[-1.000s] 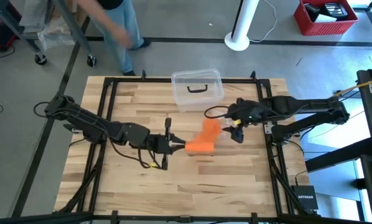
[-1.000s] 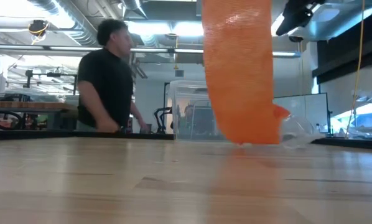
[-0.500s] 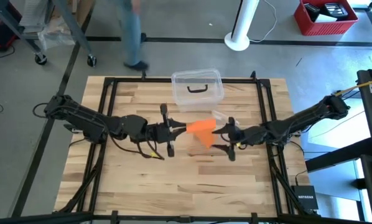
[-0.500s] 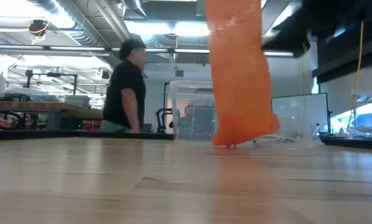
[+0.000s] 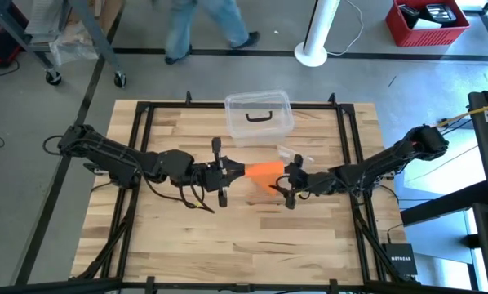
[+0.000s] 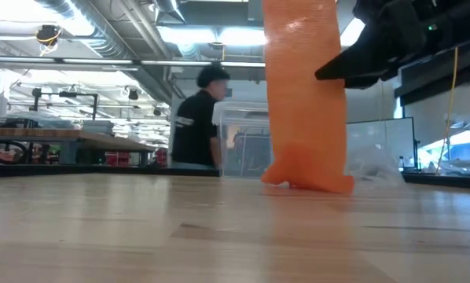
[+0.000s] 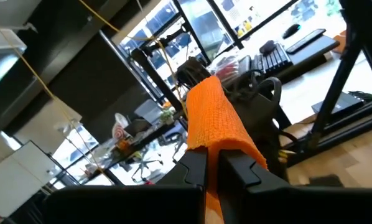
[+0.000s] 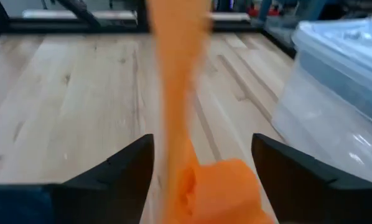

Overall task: Roll bandage
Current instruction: Roll the orange bandage

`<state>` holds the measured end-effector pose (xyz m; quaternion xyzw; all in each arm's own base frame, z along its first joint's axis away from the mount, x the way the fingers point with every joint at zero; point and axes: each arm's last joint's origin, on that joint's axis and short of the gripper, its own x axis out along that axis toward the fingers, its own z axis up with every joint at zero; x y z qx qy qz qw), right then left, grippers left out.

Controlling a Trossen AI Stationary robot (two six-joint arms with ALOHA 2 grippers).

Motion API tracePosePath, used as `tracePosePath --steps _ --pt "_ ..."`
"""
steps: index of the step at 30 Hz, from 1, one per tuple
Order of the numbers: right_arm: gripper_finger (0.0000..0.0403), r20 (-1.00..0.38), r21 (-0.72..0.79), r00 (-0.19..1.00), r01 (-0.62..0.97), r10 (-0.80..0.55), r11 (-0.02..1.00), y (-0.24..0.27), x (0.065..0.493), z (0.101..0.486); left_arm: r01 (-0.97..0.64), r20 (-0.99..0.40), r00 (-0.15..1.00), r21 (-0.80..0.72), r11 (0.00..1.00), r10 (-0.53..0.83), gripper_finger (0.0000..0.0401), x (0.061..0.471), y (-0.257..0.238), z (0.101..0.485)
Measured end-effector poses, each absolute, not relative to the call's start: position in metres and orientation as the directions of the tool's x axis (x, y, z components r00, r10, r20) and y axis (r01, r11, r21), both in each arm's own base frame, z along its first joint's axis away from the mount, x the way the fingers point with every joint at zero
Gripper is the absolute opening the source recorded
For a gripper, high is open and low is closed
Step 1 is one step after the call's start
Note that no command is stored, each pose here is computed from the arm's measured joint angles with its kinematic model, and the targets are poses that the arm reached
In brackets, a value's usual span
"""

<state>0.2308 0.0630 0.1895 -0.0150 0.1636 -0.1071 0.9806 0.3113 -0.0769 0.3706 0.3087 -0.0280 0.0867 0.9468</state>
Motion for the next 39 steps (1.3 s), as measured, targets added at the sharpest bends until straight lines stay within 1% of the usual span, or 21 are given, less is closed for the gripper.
tracePosePath --steps 2,5,7,11,12,13,16,18,23,27,30,35,39 --pt "0.0236 -0.294 -0.085 0.932 0.196 -0.212 0.977 0.065 0.236 0.186 -0.186 0.114 0.983 0.587 0.788 0.146 0.0008 0.311 -0.077 0.371" --pt "0.0179 -0.248 -0.090 0.951 0.168 -0.186 0.982 0.068 0.243 0.184 -0.191 0.126 0.981 0.586 0.788 0.145 0.0008 0.311 -0.078 0.373" --pt "0.0133 -0.233 -0.095 0.956 0.159 -0.177 0.983 0.069 0.247 0.182 -0.196 0.135 0.980 0.581 0.790 0.144 0.0008 0.311 -0.078 0.374" --pt "0.0031 -0.255 -0.108 0.952 0.147 -0.170 0.983 0.070 0.250 0.174 -0.197 0.136 0.980 0.575 0.794 0.145 0.0008 0.311 -0.077 0.374" --pt "0.0016 -0.258 -0.105 0.952 0.141 -0.164 0.984 0.071 0.250 0.173 -0.199 0.139 0.980 0.574 0.795 0.145 0.0008 0.311 -0.077 0.374" --pt "0.0011 -0.262 -0.095 0.953 0.132 -0.153 0.987 0.073 0.249 0.173 -0.204 0.146 0.979 0.570 0.796 0.145 0.0008 0.311 -0.077 0.375" --pt "0.0014 -0.259 -0.066 0.958 0.113 -0.126 0.991 0.081 0.247 0.173 -0.229 0.187 0.971 0.558 0.798 0.148 0.0008 0.309 -0.077 0.380" --pt "0.0006 -0.255 -0.065 0.962 0.081 -0.094 0.995 0.088 0.244 0.174 -0.248 0.203 0.966 0.575 0.779 0.157 0.0008 0.306 -0.073 0.384" --pt "0.0007 -0.214 -0.040 0.977 -0.007 -0.002 0.999 0.113 0.241 0.189 -0.340 0.224 0.940 0.570 0.748 0.257 0.0008 0.298 -0.056 0.394" --pt "0.0005 -0.194 -0.061 0.979 -0.075 0.062 0.995 0.135 0.244 0.209 -0.386 0.210 0.920 0.630 0.673 0.331 0.0004 0.300 -0.042 0.393" --pt "0.0004 -0.211 -0.098 0.973 -0.112 0.089 0.989 0.151 0.248 0.228 -0.378 0.165 0.915 0.671 0.639 0.368 0.0003 0.302 -0.032 0.388" --pt "0.0003 -0.238 -0.175 0.967 -0.138 0.094 0.975 0.174 0.250 0.267 -0.371 0.106 0.901 0.691 0.620 0.421 0.0002 0.305 -0.020 0.375" --pt "0.0002 -0.215 -0.255 0.972 -0.147 0.092 0.956 0.189 0.248 0.301 -0.369 0.077 0.897 0.675 0.639 0.436 0.0001 0.305 -0.016 0.364"
